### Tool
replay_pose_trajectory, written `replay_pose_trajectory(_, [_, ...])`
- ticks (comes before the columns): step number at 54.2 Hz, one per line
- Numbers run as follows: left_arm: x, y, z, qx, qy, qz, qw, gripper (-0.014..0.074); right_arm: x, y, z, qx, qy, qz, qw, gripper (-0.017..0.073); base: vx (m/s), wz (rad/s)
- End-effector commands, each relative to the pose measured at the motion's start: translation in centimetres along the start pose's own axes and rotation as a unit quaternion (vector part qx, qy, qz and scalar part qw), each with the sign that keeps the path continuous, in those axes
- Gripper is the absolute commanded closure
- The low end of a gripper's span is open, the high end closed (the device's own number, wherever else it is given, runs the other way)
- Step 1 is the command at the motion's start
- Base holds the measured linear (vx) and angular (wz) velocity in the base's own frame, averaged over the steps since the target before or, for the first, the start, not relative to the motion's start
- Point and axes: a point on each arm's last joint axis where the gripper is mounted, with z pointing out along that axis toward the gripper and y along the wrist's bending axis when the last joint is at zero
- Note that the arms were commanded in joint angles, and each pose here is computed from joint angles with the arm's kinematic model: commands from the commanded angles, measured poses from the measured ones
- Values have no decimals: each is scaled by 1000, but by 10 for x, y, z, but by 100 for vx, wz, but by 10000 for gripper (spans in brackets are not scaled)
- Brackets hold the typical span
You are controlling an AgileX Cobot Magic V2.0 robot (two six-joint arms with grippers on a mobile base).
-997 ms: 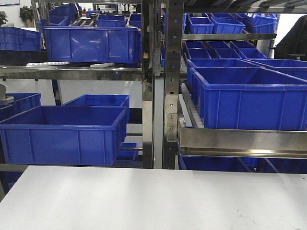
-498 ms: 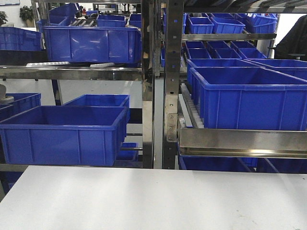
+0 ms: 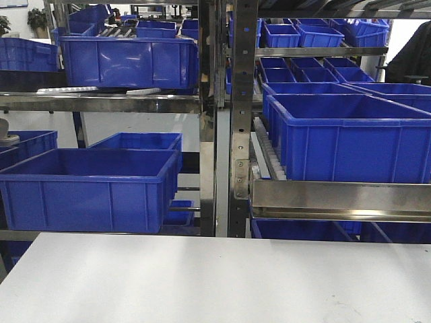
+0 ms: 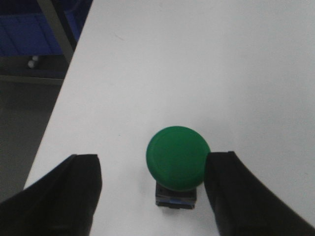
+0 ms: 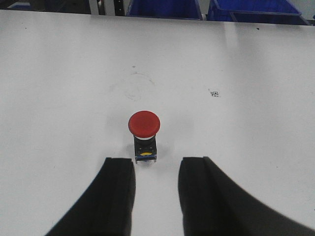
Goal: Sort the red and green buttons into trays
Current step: 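Close left gripper on green button and right gripper on red button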
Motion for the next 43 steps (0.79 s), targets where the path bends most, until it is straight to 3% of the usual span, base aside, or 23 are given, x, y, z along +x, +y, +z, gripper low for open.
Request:
replay_pose_trajectory(1, [-18, 3, 3, -14, -69, -8, 997, 23, -17, -1, -3, 1, -46, -3, 999, 236, 0, 0])
replay_pose_trajectory(16, [-13, -1, 14, 8, -74, 14, 997, 23, -17, -1, -3, 1, -48, -3, 999, 236, 0, 0])
replay_pose_trajectory(24, [-9, -6, 24, 37, -70, -2, 997, 23, -17, -1, -3, 1, -48, -3, 999, 236, 0, 0])
replay_pose_trajectory(29, [-6, -9, 33, 49, -60, 4, 997, 23, -17, -1, -3, 1, -48, -3, 999, 236, 0, 0])
replay_pose_trajectory(43, [7, -10, 63, 57, -47, -3, 997, 43, -17, -1, -3, 1, -48, -3, 999, 236, 0, 0])
